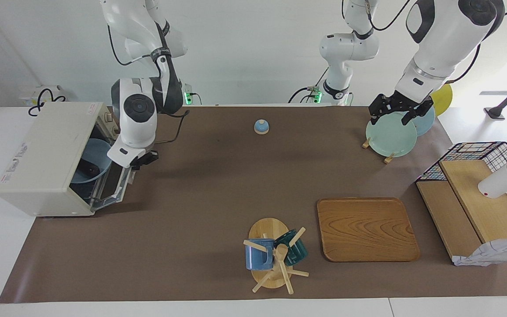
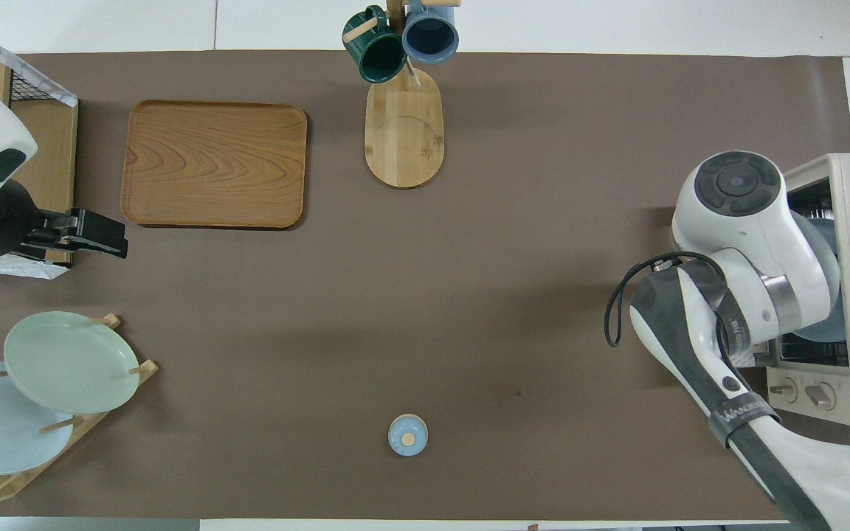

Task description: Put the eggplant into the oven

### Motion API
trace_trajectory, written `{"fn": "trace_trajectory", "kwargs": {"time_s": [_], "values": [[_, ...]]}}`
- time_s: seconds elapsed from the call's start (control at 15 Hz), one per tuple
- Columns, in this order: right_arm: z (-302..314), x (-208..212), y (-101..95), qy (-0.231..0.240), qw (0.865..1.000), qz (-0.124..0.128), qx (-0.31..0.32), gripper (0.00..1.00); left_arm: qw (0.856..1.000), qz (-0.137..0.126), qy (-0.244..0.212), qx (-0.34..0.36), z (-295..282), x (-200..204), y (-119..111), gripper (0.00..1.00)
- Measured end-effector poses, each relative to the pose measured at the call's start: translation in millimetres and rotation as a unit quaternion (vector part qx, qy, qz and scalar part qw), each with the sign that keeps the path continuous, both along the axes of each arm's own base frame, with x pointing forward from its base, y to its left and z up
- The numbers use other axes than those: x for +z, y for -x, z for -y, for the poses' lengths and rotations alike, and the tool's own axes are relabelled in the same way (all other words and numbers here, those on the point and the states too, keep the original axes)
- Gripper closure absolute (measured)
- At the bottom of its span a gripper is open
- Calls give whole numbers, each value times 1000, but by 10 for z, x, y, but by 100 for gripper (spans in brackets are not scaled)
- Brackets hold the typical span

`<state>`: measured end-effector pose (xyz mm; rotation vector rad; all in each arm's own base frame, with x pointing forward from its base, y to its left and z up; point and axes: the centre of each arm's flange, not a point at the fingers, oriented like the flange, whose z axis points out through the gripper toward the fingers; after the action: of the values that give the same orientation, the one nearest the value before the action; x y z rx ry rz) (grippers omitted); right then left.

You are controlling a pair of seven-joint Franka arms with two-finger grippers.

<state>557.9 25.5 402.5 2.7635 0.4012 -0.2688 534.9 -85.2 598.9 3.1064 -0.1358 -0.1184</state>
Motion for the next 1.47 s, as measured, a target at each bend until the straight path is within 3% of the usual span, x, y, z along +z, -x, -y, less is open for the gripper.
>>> {"fn": "trace_trajectory", "kwargs": {"time_s": [0.47,0.8,0.93,1.07,1.27,1.4,1.47], "values": [[626,465,36,8,1000,12,-18,99,1000,0,0,0,0,0,0,0],[768,558,31,18,999,8,-28,99,1000,0,0,0,0,0,0,0],[836,688,49,23,999,-8,-40,99,1000,0,0,0,0,0,0,0],[846,888,22,21,999,-6,-40,99,1000,0,0,0,0,0,0,0],[679,1009,-32,-60,996,12,-61,99,1000,0,0,0,0,0,0,0],[559,990,-58,-110,991,18,-72,87,1000,0,0,0,0,0,0,0],[532,974,-63,-122,990,17,-75,87,1000,0,0,0,0,0,0,0]]}}
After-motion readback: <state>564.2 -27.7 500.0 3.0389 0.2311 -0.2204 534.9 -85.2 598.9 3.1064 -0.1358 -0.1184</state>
